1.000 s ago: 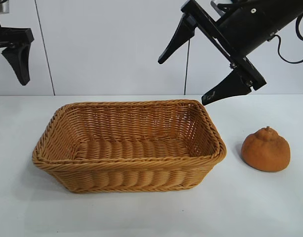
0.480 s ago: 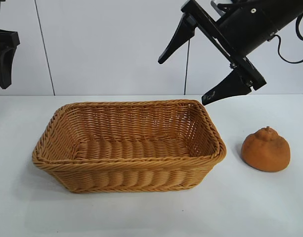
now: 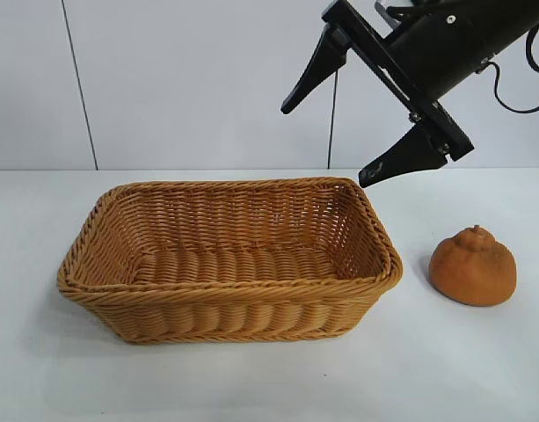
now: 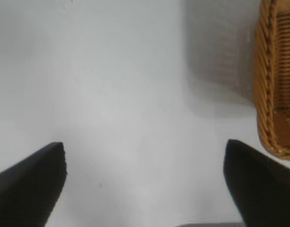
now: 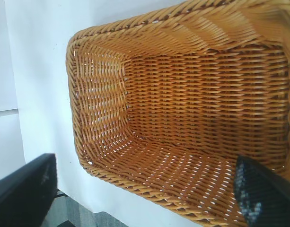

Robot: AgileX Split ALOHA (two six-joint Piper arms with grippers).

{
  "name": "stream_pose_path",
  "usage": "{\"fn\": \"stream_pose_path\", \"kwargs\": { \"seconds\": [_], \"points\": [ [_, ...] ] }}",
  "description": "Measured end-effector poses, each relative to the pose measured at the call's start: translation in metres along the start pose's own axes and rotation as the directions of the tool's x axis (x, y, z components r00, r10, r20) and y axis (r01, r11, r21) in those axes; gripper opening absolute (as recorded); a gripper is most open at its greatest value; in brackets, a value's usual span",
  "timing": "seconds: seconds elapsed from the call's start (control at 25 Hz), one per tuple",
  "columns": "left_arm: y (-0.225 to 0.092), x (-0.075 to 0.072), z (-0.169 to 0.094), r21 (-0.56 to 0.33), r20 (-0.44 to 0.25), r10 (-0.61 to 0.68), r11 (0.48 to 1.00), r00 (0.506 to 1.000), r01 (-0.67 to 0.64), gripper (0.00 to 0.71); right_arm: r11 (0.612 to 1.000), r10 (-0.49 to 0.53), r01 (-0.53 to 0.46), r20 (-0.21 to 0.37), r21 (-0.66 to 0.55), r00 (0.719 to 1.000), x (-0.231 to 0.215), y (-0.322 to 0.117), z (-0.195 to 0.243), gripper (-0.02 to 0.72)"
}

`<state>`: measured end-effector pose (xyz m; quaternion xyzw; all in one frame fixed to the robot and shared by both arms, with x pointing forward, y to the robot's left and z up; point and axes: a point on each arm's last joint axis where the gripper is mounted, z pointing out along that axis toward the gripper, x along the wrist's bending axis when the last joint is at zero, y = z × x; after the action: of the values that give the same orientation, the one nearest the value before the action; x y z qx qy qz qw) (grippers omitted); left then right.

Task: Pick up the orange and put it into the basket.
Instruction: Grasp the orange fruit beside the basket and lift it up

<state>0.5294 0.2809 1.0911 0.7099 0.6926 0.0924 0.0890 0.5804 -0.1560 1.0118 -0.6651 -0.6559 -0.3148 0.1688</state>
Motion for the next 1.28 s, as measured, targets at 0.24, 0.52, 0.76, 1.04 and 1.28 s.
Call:
{"fn": "stream_pose_path", "kwargs": {
  "seconds": [0.24, 0.52, 0.76, 1.04, 1.28],
  "points": [
    [-0.068, 0.004, -0.026, -0.049, 0.002, -0.001, 0.999, 1.000, 0.001, 0.644, 1.000, 0.000, 0.000, 0.000, 0.001, 1.000, 0.000, 0.000, 0.000, 0.694],
    [-0.149, 0.008, -0.025, -0.081, 0.004, -0.002, 0.997, 1.000, 0.002, 0.644, 1.000, 0.000, 0.000, 0.000, 0.001, 1.000, 0.000, 0.000, 0.000, 0.694],
    [-0.206, 0.008, -0.019, -0.250, 0.049, -0.008, 0.968, 0.999, 0.020, 0.644, 1.000, 0.000, 0.000, 0.000, 0.002, 1.000, 0.000, 0.000, 0.000, 0.694],
    [-0.245, 0.009, -0.017, -0.445, 0.066, -0.002, 0.895, 0.998, 0.032, 0.644, 1.000, 0.000, 0.000, 0.000, 0.002, 1.000, 0.000, 0.000, 0.000, 0.694],
    [-0.253, 0.010, -0.022, -0.511, 0.070, 0.001, 0.859, 0.998, 0.035, 0.644, 1.000, 0.000, 0.000, 0.000, 0.002, 1.000, 0.000, 0.000, 0.000, 0.694]
  ]
}}
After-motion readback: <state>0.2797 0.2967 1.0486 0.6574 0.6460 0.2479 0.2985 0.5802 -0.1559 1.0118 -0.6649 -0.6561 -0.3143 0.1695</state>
